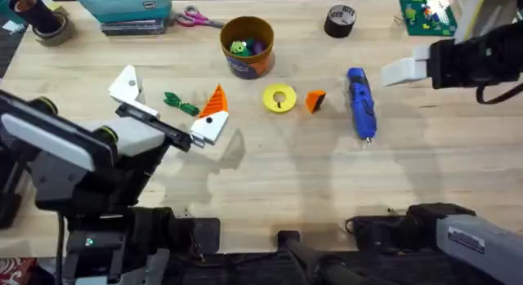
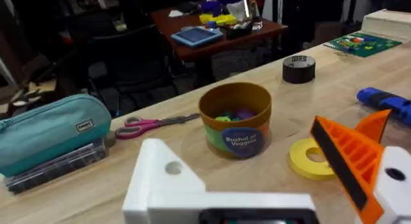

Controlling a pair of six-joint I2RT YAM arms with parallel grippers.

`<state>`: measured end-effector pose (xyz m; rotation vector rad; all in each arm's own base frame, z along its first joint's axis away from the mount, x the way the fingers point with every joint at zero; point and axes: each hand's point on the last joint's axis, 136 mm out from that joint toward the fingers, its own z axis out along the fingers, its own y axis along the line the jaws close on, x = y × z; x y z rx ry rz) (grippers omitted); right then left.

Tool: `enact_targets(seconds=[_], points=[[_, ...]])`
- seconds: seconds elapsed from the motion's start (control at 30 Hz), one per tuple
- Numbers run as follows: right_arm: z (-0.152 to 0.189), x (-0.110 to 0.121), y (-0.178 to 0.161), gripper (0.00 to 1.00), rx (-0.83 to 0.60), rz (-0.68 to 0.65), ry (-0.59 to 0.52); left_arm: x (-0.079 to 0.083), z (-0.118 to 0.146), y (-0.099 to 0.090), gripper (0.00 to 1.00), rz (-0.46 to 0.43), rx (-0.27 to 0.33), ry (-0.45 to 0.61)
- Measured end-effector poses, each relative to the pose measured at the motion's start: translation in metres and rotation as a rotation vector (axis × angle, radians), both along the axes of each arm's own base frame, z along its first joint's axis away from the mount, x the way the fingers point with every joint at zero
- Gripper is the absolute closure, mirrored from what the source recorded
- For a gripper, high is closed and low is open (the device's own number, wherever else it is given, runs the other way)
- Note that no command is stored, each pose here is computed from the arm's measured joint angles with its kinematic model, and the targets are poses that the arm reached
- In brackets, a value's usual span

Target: Pick up the gripper from the table and insert it into the empty holder that is missing its gripper. Then pick up a screw, insert it into the mounting hole, and use the screwdriver to tighten it. Finally, clean up the table by picking up the vegetable and placing it into the bucket.

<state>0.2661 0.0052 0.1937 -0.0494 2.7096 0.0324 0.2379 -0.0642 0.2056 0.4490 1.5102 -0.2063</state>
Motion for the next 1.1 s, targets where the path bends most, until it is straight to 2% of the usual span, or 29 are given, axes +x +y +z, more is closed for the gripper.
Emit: enact_targets(seconds=[0.27, 0.43, 0.57, 0.6, 0.87, 0.97, 1.1], points=[[0.000, 0.000, 0.000, 0.004, 0.000, 0.000, 0.001, -0.012, -0.004, -0.013, 0.015, -0.057, 0.003, -0.066], [0.000, 0.000, 0.000, 0.004, 0.000, 0.000, 0.000, -0.019, -0.005, -0.026, 0.015, -0.126, 0.005, -0.091], [0.000, 0.000, 0.000, 0.004, 0.000, 0.000, 0.000, -0.031, -0.003, -0.044, 0.015, -0.250, 0.011, -0.106], [0.000, 0.000, 0.000, 0.004, 0.000, 0.000, 0.000, -0.043, -0.002, -0.058, 0.015, -0.355, 0.018, -0.117], [0.000, 0.000, 0.000, 0.005, 0.000, 0.000, 0.000, -0.086, -0.007, -0.090, 0.015, -0.668, 0.036, -0.114], [0.000, 0.000, 0.000, 0.004, 0.000, 0.000, 0.000, -0.097, -0.009, -0.096, 0.016, -0.745, 0.021, -0.093], [0.000, 0.000, 0.000, 0.005, 0.000, 0.000, 0.000, -0.105, -0.012, -0.099, 0.015, -0.796, -0.047, -0.005]])
